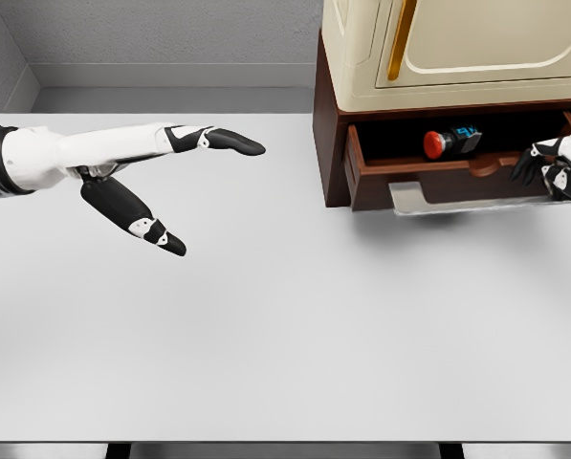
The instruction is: Put the switch into the drawer with left arm, and close the drawer with right arm
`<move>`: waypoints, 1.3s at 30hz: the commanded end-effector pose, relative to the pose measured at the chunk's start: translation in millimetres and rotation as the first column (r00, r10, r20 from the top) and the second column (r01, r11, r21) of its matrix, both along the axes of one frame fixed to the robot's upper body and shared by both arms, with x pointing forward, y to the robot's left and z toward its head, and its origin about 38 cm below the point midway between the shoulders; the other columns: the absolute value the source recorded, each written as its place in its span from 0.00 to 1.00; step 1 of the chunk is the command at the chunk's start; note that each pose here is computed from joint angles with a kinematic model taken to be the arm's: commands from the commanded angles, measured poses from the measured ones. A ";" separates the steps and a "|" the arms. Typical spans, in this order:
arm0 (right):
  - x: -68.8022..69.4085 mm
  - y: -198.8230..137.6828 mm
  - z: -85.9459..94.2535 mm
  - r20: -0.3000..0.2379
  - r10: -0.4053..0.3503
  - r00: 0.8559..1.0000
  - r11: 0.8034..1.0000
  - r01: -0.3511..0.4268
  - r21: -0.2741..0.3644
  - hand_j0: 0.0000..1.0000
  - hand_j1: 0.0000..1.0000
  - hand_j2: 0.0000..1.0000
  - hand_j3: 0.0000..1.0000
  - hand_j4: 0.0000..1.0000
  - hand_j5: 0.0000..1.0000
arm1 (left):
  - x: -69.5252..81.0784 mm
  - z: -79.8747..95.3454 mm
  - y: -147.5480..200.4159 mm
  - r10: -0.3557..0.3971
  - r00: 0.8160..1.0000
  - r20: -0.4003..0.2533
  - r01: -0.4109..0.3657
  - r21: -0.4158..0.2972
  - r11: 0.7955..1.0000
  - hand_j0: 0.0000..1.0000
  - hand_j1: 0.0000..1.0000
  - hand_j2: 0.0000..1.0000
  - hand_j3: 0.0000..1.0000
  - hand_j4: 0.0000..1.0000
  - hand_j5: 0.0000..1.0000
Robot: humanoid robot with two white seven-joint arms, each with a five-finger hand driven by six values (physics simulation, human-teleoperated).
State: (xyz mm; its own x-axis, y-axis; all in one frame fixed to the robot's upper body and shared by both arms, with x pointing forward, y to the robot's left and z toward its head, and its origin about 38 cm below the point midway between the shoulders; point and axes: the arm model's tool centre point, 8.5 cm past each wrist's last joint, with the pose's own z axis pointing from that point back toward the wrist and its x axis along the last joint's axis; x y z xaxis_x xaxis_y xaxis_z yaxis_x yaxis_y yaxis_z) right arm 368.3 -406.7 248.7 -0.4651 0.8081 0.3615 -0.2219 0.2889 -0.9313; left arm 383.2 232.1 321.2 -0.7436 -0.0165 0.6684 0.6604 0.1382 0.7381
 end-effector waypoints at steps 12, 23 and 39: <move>-21.5 -49.8 44.4 0.236 -0.008 0.972 0.999 0.020 -0.050 0.38 0.38 0.38 0.38 0.38 0.38 | 0.7 4.2 0.5 0.002 1.000 0.002 -0.002 -0.008 1.000 1.00 1.00 1.00 1.00 1.00 1.00; -38.7 -40.7 -22.3 0.050 0.016 0.999 0.990 -0.009 -0.143 0.38 0.38 0.38 0.38 0.38 0.38 | 2.1 1.8 2.6 0.011 1.000 -0.002 -0.011 -0.003 1.000 1.00 1.00 1.00 1.00 1.00 1.00; -10.7 -17.8 -38.3 -0.012 0.027 1.000 0.987 -0.029 -0.159 0.38 0.38 0.38 0.38 0.38 0.38 | 6.4 -7.3 5.4 0.029 1.000 -0.007 -0.029 0.023 0.999 1.00 1.00 1.00 1.00 1.00 1.00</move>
